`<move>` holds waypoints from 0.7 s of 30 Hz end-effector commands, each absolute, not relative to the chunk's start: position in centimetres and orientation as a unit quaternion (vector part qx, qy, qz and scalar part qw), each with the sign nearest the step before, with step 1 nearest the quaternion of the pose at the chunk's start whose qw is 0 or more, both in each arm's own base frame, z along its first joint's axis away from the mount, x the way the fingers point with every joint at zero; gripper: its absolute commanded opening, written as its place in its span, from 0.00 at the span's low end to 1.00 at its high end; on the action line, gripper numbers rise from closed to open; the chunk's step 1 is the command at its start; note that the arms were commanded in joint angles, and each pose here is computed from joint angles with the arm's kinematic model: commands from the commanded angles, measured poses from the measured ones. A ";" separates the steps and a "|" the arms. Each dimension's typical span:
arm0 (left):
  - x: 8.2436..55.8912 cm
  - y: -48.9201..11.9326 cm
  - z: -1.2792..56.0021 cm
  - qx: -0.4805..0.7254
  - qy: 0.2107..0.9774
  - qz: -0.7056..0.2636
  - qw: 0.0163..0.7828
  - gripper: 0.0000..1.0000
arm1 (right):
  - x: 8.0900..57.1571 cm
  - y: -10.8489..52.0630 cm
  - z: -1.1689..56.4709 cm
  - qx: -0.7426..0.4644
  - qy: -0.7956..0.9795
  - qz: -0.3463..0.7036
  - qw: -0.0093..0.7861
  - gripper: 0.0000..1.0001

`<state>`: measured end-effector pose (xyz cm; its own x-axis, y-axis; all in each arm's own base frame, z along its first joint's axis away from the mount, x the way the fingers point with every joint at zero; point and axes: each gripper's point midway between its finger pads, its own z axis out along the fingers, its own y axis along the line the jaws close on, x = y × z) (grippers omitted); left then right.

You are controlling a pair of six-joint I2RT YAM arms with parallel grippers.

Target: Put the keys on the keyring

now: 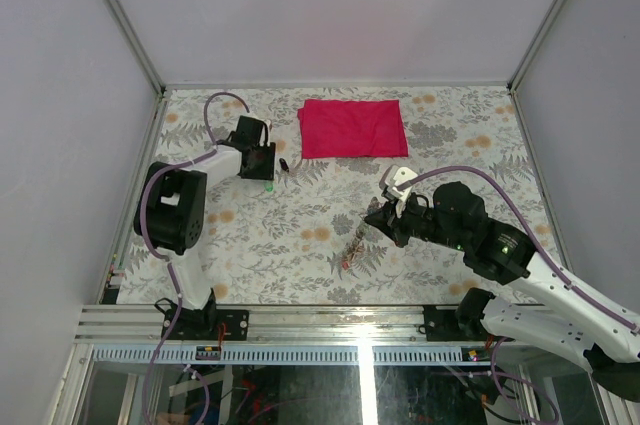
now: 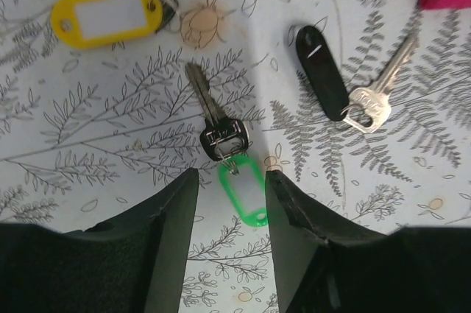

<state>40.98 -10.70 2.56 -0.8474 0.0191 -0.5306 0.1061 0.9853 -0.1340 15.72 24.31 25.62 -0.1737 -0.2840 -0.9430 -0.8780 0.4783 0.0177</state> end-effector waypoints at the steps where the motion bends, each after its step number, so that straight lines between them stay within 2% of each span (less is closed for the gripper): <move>1: 42.3 -10.5 3.6 -0.005 0.945 -0.055 0.322 0.43 | 16.0 24.5 29.3 -0.392 0.676 0.319 0.536 0.00; 8: 42.6 -11.2 3.1 0.001 0.946 -0.061 0.318 0.37 | 15.9 24.3 29.4 -0.392 0.676 0.317 0.538 0.00; 14: 43.1 -10.8 3.8 0.000 0.943 -0.048 0.328 0.36 | 16.0 24.3 29.3 -0.392 0.676 0.317 0.537 0.00; 21: 43.2 -10.7 3.6 0.002 0.944 -0.042 0.326 0.27 | 15.9 24.4 29.4 -0.392 0.675 0.319 0.537 0.00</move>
